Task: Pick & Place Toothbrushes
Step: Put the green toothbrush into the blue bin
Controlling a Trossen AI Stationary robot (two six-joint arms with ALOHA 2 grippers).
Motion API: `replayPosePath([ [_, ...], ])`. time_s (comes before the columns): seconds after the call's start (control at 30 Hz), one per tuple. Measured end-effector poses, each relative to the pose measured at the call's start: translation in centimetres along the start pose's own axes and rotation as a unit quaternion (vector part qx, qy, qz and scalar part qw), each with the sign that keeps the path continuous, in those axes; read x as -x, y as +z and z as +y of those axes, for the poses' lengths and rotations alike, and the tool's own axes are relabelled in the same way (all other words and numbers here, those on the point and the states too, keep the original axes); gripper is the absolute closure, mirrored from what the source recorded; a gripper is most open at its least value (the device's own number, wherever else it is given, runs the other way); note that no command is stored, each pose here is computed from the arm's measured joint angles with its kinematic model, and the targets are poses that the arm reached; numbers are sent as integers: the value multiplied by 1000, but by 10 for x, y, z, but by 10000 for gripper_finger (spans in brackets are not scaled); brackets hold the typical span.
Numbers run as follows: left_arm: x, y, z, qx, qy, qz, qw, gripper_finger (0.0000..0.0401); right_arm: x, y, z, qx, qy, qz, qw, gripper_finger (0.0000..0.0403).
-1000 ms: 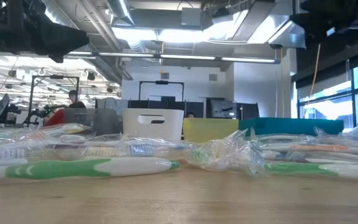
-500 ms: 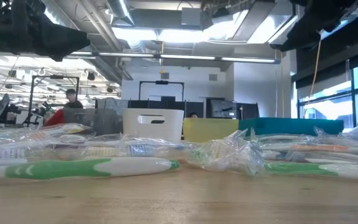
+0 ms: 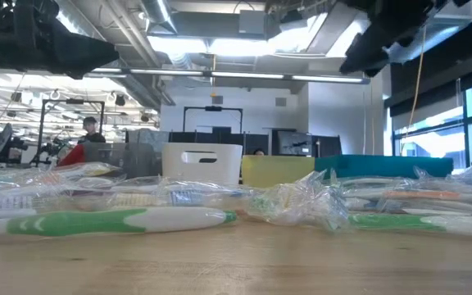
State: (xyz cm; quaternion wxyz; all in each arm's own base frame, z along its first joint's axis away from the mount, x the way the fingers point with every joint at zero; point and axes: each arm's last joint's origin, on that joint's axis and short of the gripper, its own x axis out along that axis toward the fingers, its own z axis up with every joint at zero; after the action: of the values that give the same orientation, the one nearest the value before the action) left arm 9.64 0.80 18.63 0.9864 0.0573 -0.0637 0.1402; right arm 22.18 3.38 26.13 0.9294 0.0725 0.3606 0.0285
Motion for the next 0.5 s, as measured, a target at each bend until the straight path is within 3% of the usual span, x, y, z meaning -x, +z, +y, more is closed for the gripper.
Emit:
replayPosePath([
  [0.27, 0, 0, 0, 24, -1, 0, 1000, 236, -42, 3, -7, -27, -28, 16, 999, 195],
  [0.5, 0, 0, 0, 36, -1, 2, 999, 235, -80, 21, -1, 59, -29, 53, 996, 158],
])
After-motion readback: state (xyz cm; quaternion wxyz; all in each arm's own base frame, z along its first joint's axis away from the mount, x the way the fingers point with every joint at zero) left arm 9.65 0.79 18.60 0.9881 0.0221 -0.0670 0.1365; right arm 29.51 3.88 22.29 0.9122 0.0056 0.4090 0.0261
